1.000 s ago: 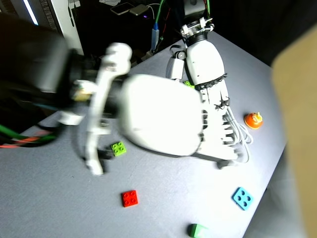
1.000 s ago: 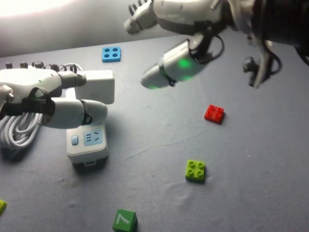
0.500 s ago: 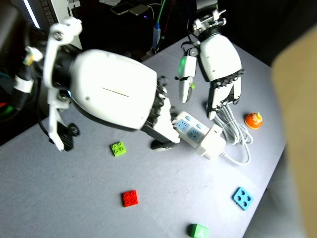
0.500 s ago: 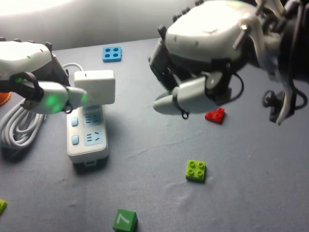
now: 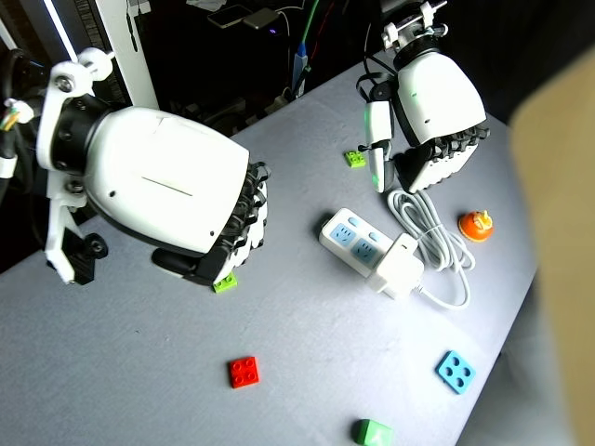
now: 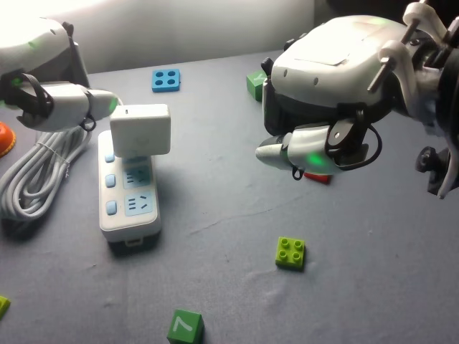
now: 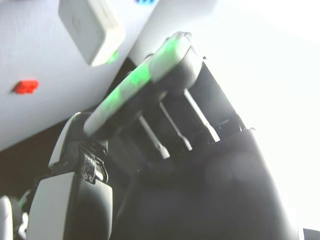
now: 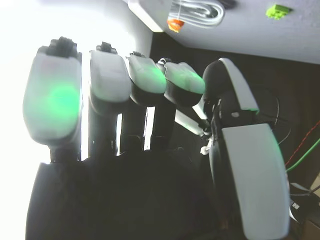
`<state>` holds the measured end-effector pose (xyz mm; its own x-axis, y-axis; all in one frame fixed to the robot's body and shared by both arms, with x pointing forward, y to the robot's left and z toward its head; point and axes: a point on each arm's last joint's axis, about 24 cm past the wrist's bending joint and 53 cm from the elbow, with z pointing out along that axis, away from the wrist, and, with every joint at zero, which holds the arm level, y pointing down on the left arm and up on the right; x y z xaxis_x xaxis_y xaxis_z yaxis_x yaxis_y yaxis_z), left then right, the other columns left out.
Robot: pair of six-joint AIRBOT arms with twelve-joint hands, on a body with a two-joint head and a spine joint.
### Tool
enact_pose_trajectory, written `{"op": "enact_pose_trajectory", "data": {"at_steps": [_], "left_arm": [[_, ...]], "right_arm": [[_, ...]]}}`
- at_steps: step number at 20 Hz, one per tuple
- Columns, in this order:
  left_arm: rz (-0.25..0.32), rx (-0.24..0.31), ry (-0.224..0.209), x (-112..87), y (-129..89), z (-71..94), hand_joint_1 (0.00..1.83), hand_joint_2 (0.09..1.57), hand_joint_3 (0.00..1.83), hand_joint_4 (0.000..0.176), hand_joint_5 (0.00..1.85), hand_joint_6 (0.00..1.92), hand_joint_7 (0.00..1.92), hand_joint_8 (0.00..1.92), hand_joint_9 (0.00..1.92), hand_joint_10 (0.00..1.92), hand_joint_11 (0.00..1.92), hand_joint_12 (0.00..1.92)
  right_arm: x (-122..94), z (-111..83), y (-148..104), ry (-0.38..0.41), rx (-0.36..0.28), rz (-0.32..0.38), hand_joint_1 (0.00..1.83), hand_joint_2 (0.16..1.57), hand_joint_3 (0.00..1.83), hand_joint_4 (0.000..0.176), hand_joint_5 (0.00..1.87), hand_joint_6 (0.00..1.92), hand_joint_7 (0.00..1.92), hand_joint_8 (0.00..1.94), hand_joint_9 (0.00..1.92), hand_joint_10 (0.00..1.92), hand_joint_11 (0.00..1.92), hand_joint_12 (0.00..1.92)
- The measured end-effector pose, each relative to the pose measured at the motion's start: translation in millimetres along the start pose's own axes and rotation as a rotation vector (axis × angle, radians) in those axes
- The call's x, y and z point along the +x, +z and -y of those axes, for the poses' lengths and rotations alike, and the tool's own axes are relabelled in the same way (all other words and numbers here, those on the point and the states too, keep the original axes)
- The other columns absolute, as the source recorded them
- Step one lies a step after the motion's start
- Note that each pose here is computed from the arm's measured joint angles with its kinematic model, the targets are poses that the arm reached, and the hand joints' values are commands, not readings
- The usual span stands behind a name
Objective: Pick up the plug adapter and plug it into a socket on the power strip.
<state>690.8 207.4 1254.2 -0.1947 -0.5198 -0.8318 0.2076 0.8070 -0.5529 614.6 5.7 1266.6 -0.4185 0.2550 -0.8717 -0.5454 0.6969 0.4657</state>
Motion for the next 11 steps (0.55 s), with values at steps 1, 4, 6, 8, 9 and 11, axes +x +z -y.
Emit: {"op": "enact_pose_trajectory", "data": {"at_steps": [1, 4, 6, 8, 9, 11], "left_arm": [[-0.002, 0.009, 0.021, -1.2, -0.6, 1.1, 0.36, 1.43, 0.01, 0.000, 1.38, 1.92, 1.47, 1.92, 1.52, 1.92, 1.63, 1.92], [0.005, 0.021, 0.030, -5.4, 0.2, 4.5, 0.36, 1.44, 0.01, 0.000, 1.36, 1.92, 1.46, 1.92, 1.51, 1.92, 1.61, 1.92], [-0.004, 0.025, 0.028, -3.1, -1.6, 6.0, 0.35, 1.46, 0.00, 0.000, 1.33, 1.92, 1.42, 1.92, 1.48, 1.92, 1.59, 1.92], [-0.011, 0.026, 0.029, -2.1, -1.6, 5.6, 0.32, 1.47, 0.00, 0.000, 1.31, 1.92, 1.40, 1.92, 1.47, 1.92, 1.57, 1.92], [-0.009, 0.024, 0.029, -2.9, -1.3, 4.4, 0.32, 1.47, 0.00, 0.000, 1.31, 1.92, 1.40, 1.92, 1.47, 1.92, 1.57, 1.92], [0.000, 0.016, 0.032, -6.5, -0.7, 1.0, 0.33, 1.47, 0.00, 0.000, 1.28, 1.92, 1.39, 1.92, 1.45, 1.92, 1.55, 1.92]], "right_arm": [[0.4, -0.6, -0.2, -0.001, 0.001, 0.000, 0.46, 1.39, 0.01, 0.000, 1.15, 1.92, 1.27, 1.94, 1.44, 1.92, 1.58, 1.92], [-0.6, -4.9, -1.1, -0.005, -0.005, 0.003, 0.49, 1.40, 0.01, 0.000, 1.16, 1.92, 1.30, 1.94, 1.44, 1.92, 1.58, 1.92], [0.4, -6.3, -1.7, -0.009, -0.007, 0.002, 0.51, 1.40, 0.00, 0.000, 1.13, 1.92, 1.26, 1.94, 1.41, 1.92, 1.55, 1.92], [-0.2, -5.4, -1.8, -0.014, -0.002, 0.005, 0.50, 1.40, 0.00, 0.000, 1.13, 1.92, 1.25, 1.94, 1.40, 1.92, 1.54, 1.92], [-0.2, -5.4, -1.8, -0.014, -0.002, 0.005, 0.50, 1.40, 0.00, 0.000, 1.13, 1.92, 1.25, 1.94, 1.40, 1.92, 1.54, 1.92], [0.2, -5.1, -2.0, -0.014, 0.002, 0.004, 0.51, 1.40, 0.00, 0.000, 1.12, 1.92, 1.25, 1.94, 1.40, 1.92, 1.54, 1.92]]}}
